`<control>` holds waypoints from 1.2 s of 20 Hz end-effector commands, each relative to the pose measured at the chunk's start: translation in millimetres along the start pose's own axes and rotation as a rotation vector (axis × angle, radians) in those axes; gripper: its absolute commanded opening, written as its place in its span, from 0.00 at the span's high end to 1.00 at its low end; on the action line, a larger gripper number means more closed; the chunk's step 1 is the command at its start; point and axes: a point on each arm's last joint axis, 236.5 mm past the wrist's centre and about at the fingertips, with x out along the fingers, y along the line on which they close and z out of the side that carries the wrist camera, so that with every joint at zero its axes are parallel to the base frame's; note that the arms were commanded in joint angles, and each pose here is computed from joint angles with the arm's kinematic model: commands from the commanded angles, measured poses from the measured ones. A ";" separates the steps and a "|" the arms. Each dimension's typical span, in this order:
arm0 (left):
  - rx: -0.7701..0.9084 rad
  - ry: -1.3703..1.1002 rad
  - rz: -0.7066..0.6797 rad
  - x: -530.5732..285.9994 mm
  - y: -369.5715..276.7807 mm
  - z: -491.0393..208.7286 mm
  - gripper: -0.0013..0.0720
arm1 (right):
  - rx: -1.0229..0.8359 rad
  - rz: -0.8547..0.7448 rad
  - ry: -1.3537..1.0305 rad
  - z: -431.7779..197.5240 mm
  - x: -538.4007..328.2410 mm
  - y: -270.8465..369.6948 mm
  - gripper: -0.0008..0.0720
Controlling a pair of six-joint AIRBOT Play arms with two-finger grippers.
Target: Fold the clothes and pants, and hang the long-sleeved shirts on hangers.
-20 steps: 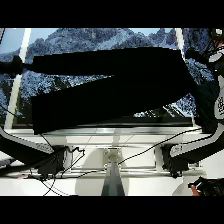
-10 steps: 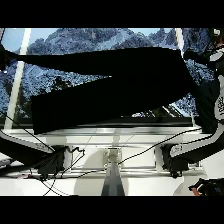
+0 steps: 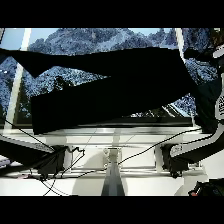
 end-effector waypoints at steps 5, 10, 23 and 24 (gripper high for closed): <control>0.043 0.328 0.697 -30.5 123.4 -60.0 0.97 | -0.033 0.034 0.113 -25.8 -2.7 7.6 0.04; 0.336 0.233 1.019 -29.7 118.6 -2.9 0.97 | -0.032 0.053 0.146 -33.5 -4.0 11.8 0.04; 0.705 0.112 1.186 -10.8 14.8 28.0 0.97 | -0.044 0.053 0.169 -39.0 -4.7 11.4 0.04; 0.647 0.199 1.193 -11.8 41.0 6.5 0.97 | -0.047 0.051 0.172 -39.6 -4.8 10.8 0.04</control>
